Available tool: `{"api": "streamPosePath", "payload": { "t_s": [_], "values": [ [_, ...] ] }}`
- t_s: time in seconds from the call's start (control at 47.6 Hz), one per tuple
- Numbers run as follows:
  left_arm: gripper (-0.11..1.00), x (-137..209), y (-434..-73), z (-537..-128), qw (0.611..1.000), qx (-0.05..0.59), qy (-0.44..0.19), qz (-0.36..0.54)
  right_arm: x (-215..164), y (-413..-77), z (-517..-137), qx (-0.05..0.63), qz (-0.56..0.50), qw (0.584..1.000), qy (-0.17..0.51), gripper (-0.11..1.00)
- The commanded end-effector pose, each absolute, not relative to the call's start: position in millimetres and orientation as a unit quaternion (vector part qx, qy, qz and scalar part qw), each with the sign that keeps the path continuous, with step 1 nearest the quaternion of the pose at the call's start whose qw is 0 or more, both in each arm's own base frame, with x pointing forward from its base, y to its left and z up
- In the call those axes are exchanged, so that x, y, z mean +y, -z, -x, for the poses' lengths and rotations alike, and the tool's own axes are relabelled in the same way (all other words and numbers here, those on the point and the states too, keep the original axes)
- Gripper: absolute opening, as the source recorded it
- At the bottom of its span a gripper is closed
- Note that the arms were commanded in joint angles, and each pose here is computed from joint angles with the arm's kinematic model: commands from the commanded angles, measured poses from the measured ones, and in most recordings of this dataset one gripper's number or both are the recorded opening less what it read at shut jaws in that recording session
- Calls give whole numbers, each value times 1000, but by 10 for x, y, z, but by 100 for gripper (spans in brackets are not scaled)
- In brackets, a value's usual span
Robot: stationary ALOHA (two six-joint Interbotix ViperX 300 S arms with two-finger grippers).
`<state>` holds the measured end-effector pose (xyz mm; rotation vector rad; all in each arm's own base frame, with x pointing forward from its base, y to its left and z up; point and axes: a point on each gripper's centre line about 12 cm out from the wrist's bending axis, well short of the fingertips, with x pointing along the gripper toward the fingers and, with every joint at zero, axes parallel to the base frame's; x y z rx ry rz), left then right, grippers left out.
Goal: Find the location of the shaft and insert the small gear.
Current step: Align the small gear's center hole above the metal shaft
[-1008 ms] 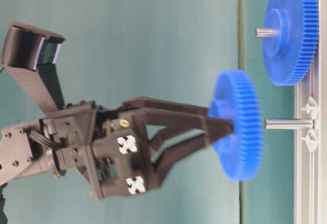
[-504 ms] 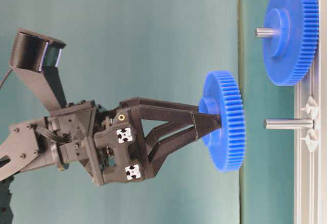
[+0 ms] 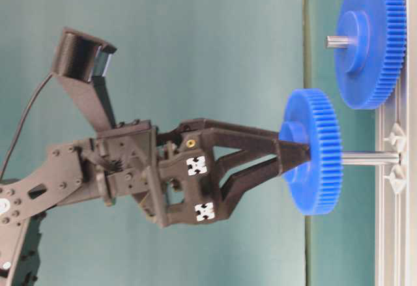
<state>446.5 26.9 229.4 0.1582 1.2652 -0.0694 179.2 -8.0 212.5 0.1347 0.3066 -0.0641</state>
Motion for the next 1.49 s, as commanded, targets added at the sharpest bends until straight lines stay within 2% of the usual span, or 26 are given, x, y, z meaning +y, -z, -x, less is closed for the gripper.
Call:
{"api": "streamPosePath", "payload": {
  "t_s": [0.0,0.567,1.071,1.469],
  "values": [
    [63,295,-2423,-4480,816,573,27,-76,-87,-2170,-1815,146,-72,986,34,1],
    [63,316,-2136,-4408,809,583,22,-67,-87,-2157,-1811,148,-72,986,34,1],
    [63,544,-2047,-4314,803,594,5,-54,-87,-2157,-1811,148,-72,986,34,1],
    [63,562,-1981,-4248,797,603,2,-49,-87,-2160,-1810,147,-72,986,34,1]
  ]
}}
